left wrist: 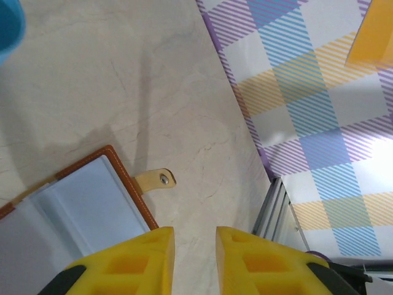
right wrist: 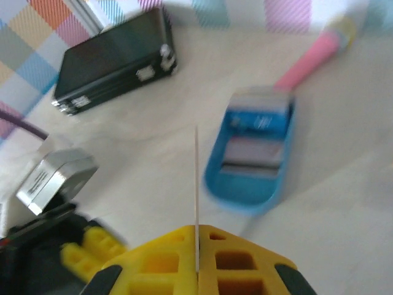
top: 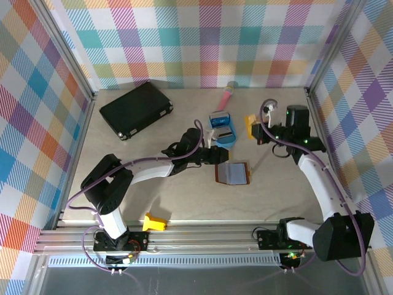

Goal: Put the credit cards into the card holder

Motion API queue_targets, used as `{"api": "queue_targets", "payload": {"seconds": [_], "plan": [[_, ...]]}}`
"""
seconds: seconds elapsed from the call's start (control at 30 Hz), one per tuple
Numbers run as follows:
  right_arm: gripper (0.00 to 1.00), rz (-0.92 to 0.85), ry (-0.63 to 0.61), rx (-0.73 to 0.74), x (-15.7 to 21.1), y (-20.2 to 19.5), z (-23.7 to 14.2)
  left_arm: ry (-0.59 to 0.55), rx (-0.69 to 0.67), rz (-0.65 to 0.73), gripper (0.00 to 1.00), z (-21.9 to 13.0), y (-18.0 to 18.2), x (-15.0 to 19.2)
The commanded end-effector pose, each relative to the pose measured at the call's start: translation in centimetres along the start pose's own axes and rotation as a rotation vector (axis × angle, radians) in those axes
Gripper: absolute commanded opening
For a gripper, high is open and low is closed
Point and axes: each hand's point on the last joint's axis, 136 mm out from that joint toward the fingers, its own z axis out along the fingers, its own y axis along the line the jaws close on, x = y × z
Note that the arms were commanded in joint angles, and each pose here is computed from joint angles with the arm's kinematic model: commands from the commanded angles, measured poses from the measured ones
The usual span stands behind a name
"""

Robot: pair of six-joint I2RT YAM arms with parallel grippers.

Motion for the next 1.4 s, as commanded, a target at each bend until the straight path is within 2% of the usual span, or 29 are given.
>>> {"api": "queue_targets", "payload": {"seconds": [0.0, 0.17, 0.4, 0.67, 0.97, 1.37], "plan": [[0.0, 0.438, 0.119, -0.118, 4.6, 1.7, 0.5, 0.011, -0.094, -0.048, 0.21, 0.6, 2.4, 1.2], [0.0, 0.571, 0.22, -0.182, 8.1, 2.2, 1.7, 0.037, -0.164, -0.125, 0.2, 0.8, 5.2, 3.0], [0.0, 0.592, 0.329, -0.127, 10.6, 1.3, 2.4, 0.024, -0.231, -0.179, 0.1, 0.2, 7.7, 4.6], [0.0, 0.558, 0.401, -0.104, 12.2, 1.9, 3.5, 0.056, -0.268, -0.198, 0.1, 0.5, 9.5, 6.3], [0.0, 0.549, 0.423, -0.091, 13.1, 1.6, 4.8, 0.059, -0.318, -0.202, 0.09, 0.4, 11.0, 6.8], [0.0, 0.534, 0.442, -0.045, 14.6, 0.6, 6.1, 0.07, -0.315, -0.191, 0.1, 0.3, 10.9, 7.0]]}}
